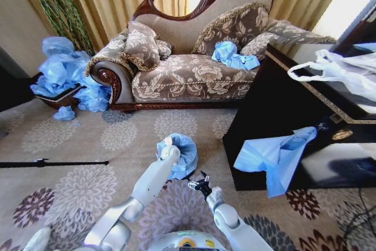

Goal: Place a garbage bag over the trash bin.

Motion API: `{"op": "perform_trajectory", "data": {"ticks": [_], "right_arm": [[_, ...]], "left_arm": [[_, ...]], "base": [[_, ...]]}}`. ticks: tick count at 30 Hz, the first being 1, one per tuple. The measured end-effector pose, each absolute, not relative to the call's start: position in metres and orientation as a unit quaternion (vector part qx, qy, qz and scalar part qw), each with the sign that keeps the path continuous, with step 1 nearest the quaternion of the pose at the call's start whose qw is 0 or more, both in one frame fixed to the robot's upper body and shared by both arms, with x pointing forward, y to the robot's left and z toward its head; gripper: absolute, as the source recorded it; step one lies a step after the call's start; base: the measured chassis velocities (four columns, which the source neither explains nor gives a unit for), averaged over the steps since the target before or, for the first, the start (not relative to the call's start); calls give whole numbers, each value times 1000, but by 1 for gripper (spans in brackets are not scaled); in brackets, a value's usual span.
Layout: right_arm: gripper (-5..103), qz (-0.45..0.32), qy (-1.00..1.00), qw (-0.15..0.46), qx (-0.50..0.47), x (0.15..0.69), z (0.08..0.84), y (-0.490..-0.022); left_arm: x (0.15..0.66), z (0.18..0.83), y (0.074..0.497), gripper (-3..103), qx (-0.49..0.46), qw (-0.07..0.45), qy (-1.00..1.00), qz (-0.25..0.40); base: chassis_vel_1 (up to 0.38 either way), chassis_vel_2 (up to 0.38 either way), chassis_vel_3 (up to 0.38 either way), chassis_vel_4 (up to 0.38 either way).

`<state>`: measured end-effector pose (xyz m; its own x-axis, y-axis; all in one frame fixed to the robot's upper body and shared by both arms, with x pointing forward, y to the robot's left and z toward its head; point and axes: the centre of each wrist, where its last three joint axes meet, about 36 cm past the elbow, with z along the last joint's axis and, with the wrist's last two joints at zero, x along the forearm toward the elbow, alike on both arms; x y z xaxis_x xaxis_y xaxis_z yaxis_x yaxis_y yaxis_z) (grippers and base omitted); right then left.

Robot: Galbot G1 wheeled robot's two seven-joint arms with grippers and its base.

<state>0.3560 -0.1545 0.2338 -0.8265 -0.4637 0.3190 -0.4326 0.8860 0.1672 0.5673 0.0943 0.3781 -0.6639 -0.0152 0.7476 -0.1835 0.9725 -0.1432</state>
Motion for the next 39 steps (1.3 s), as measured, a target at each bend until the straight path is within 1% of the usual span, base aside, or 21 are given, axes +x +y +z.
{"op": "perform_trajectory", "data": {"ticks": [6, 11, 17, 23, 32, 39], "right_arm": [[100, -44, -955, 179, 232, 354, 232, -158], [100, -44, -955, 181, 230, 351, 229, -158], [100, -44, -954, 185, 230, 346, 227, -158], [100, -41, -955, 186, 227, 346, 227, -162], [100, -42, -956, 186, 223, 346, 228, -156], [100, -40, -954, 185, 231, 349, 229, -148]], "left_arm": [[555, 393, 89, 0, 37, 396, -911, 106], [561, 389, 84, 0, 25, 395, -911, 117], [575, 368, 61, 0, 8, 413, -899, 143], [585, 334, 52, 0, 13, 425, -893, 146], [590, 303, 57, 0, 30, 444, -883, 149], [594, 297, 66, 0, 37, 445, -879, 166]], "base": [[0, 0, 0, 0], [0, 0, 0, 0], [0, 0, 0, 0], [0, 0, 0, 0], [0, 0, 0, 0], [0, 0, 0, 0]]}}
